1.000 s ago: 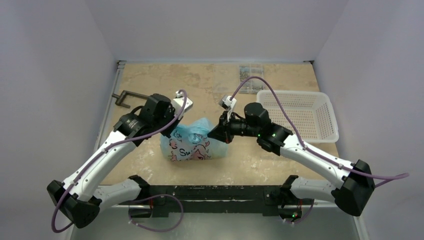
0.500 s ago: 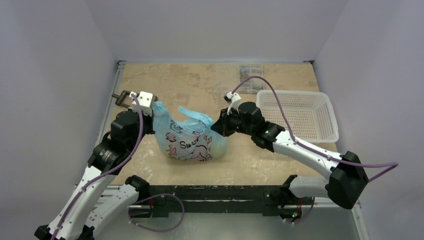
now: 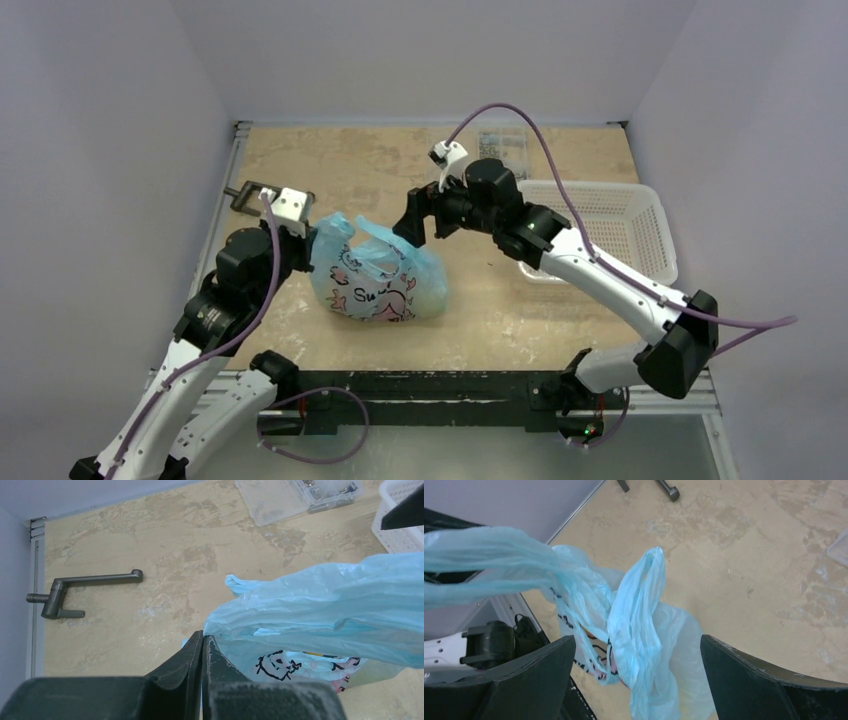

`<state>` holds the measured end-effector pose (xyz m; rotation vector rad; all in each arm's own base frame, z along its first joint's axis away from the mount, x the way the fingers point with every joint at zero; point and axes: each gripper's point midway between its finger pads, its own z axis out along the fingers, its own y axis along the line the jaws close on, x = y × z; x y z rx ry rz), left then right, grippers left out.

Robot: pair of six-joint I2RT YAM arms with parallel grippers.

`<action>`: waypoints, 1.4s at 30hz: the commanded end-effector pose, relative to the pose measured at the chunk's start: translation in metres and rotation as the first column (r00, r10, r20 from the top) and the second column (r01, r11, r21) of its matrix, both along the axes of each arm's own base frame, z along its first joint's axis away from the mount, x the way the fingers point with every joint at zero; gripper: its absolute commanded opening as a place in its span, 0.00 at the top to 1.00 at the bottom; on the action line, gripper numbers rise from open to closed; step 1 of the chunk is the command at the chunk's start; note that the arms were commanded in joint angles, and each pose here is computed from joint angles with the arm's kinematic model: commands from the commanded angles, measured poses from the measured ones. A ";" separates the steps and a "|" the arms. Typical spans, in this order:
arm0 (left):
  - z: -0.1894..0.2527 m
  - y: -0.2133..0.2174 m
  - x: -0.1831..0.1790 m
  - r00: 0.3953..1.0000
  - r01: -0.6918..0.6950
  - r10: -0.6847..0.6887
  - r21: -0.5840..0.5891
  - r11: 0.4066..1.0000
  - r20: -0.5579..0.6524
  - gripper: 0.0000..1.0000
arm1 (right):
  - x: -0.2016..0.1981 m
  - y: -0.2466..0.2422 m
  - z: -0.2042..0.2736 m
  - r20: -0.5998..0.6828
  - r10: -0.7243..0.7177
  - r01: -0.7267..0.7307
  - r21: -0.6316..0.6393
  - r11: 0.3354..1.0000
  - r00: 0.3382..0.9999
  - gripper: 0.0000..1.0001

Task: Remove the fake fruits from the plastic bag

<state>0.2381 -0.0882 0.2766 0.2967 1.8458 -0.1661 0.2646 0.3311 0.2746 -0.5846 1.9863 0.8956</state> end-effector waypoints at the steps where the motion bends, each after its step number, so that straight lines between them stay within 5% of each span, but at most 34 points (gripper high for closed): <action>1: 0.013 -0.004 0.003 0.999 0.016 -0.015 -0.023 1.000 0.052 1.00 | 0.010 0.015 -0.006 -0.034 0.024 -0.026 -0.051 0.998 0.999 0.01; 12: 0.012 0.001 0.006 0.998 -0.020 0.021 -0.024 1.000 0.053 1.00 | 0.033 0.063 -0.070 -0.045 -0.086 0.072 -0.245 0.967 0.995 0.03; 14: 0.013 0.002 0.007 0.998 -0.024 0.026 -0.034 0.999 0.062 1.00 | 0.041 0.063 -0.073 -0.034 -0.135 0.122 -0.253 0.960 0.990 0.15; 19: 0.008 0.005 0.011 0.997 -0.056 0.058 -0.028 0.998 0.048 1.00 | 0.047 0.068 -0.058 -0.027 -0.161 0.152 -0.217 0.964 0.987 0.85; 22: 0.008 0.014 0.012 0.993 -0.108 0.109 -0.017 0.994 0.045 1.00 | 0.052 0.072 -0.038 -0.005 -0.160 0.157 -0.174 0.972 0.987 1.00; 33: 0.035 0.078 -0.025 0.910 -0.369 0.390 -0.150 0.917 0.144 1.00 | 0.072 0.103 0.062 0.111 -0.087 0.074 0.113 0.991 0.990 1.00; 36: 0.015 0.076 -0.057 0.923 -0.374 0.385 -0.270 0.887 -0.015 1.00 | 0.067 0.109 0.056 0.151 -0.020 0.004 0.109 0.994 0.988 1.00; 40: -0.019 0.049 -0.101 0.934 -0.328 0.235 -0.390 0.860 -0.269 1.00 | 0.047 0.110 0.028 0.190 0.089 -0.111 0.107 0.988 0.978 0.88; 42: -0.029 0.042 -0.125 0.923 -0.308 0.162 -0.417 0.855 -0.348 0.71 | 0.041 0.099 0.002 0.207 0.101 -0.117 0.067 0.991 0.973 0.82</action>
